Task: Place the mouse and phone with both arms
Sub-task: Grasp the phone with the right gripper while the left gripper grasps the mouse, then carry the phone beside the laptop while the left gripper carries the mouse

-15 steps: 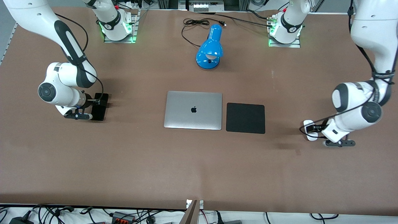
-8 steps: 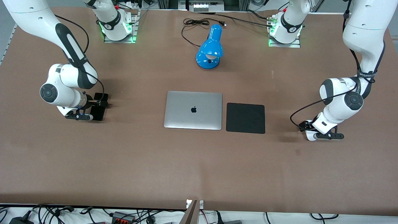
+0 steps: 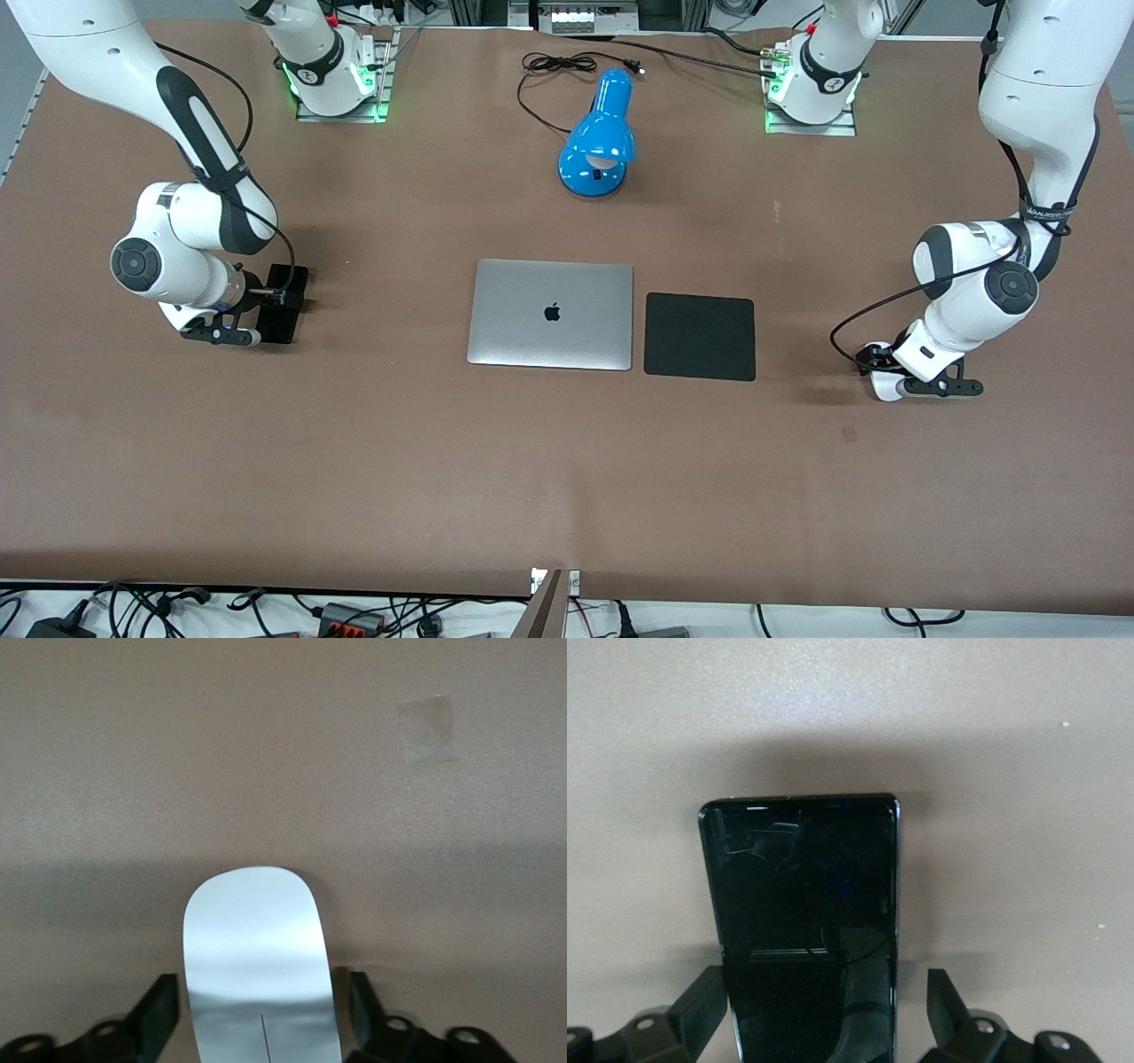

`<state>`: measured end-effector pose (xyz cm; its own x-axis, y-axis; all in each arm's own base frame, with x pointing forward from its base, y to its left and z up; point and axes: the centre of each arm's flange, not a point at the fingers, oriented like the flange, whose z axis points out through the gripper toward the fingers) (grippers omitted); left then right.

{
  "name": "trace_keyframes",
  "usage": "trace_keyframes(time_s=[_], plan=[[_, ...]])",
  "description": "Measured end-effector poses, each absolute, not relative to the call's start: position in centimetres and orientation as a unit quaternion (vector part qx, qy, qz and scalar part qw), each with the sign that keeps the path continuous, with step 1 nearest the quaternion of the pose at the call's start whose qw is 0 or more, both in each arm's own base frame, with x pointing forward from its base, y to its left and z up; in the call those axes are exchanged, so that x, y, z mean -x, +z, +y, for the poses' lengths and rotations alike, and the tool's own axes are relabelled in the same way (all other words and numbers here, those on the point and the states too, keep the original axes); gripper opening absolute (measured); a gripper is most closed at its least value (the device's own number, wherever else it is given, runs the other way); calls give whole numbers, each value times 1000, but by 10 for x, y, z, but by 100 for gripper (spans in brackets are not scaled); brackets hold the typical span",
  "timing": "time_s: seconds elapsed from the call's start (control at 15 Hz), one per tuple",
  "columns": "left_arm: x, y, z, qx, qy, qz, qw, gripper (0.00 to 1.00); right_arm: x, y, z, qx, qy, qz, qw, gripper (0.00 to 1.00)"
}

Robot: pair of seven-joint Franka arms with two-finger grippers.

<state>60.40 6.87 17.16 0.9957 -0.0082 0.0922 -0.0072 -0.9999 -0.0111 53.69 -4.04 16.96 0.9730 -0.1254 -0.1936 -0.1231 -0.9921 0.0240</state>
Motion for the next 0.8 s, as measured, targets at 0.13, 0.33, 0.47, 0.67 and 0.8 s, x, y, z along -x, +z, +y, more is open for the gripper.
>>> trace_keyframes(time_s=[0.13, 0.33, 0.47, 0.67, 0.8], plan=[[-604, 172, 69, 999, -47, 4, 5, 63, -536, 168, -40, -993, -99, -70, 7, 100], [-605, 172, 69, 999, -47, 4, 6, 63, -535, 163, -39, -991, -104, -81, 7, 100], [-606, 173, 69, 999, -49, 4, 6, 63, -535, 160, -38, -991, -103, -82, 7, 100], [-611, 179, 70, 998, -55, 3, 7, 63, -535, 160, -38, -991, -103, -82, 7, 100], [-617, 186, 71, 999, -47, 3, 6, 63, -535, 160, -38, -991, -103, -82, 7, 96]])
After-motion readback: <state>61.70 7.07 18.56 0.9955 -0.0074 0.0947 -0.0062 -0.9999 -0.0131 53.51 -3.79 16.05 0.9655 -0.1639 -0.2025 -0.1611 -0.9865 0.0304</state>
